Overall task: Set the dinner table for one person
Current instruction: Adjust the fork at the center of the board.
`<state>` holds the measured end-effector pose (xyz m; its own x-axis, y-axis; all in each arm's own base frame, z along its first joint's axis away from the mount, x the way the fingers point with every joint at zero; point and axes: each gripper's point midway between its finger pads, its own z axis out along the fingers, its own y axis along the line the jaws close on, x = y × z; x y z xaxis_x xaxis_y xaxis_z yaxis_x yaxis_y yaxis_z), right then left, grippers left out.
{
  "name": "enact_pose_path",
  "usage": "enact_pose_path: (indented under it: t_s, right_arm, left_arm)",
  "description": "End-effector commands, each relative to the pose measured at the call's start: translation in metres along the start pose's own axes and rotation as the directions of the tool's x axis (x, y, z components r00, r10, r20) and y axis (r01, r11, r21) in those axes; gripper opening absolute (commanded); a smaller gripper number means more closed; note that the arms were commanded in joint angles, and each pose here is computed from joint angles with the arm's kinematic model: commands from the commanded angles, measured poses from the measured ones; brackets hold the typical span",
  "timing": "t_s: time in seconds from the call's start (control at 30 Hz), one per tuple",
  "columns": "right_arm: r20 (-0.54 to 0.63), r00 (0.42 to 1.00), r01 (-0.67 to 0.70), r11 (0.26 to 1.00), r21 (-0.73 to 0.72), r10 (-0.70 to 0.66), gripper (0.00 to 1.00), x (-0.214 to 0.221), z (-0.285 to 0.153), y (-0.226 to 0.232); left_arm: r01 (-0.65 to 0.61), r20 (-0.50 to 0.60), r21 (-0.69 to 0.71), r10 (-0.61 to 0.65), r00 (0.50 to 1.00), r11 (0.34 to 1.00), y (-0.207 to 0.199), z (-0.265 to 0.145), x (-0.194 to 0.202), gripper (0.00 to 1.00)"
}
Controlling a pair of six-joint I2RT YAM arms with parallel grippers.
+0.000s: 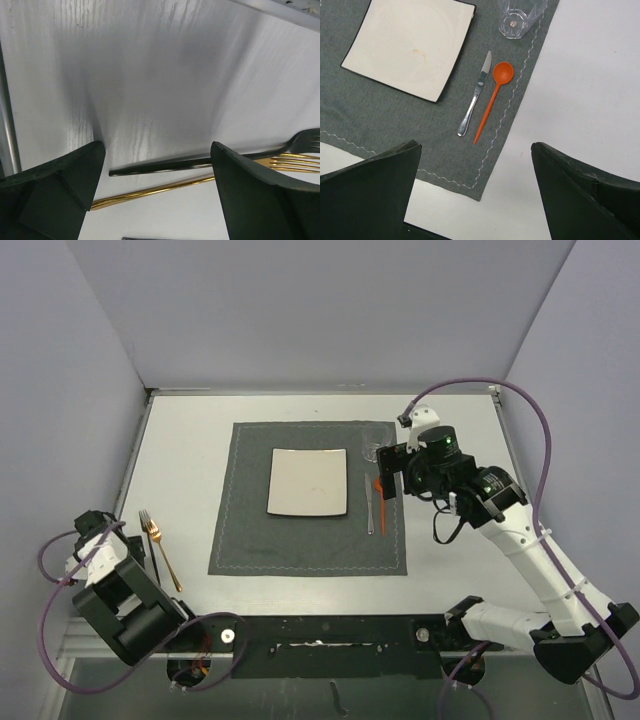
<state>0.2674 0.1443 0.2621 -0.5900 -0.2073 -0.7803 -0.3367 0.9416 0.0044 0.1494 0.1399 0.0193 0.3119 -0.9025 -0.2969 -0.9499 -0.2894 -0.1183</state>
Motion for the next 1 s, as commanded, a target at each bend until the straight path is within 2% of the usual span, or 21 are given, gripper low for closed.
enact_pose_path:
  t_s: [0.0,0.37,0.53,0.97]
  right_arm:
    - [0.072,0.997,-0.021,1.0,0.001,0.021,0.98,-0.022,-0.018,0.0]
    - [0.074,0.997,-0.015,1.0,0.02,0.014,0.98,-0.021,-0.022,-0.004]
    - [0.077,0.997,-0.015,0.999,0.032,0.013,0.98,-0.021,-0.024,-0.007]
    - [0.082,0.997,-0.013,0.998,0.056,0.009,0.98,-0.024,-0.023,-0.01]
  left_arm:
    - [-0.051,-0.004,0.062,0.051,0.999,0.997,-0.016,0.008,-0.003,0.89]
    - [-0.128,-0.077,0.078,0.134,0.988,0.989,-0.027,0.024,0.013,0.88]
    - [-0.218,0.002,0.061,0.218,0.976,0.974,-0.041,0.019,0.008,0.87]
    - [-0.289,0.039,0.061,0.287,0.957,0.955,-0.072,0.024,0.01,0.88]
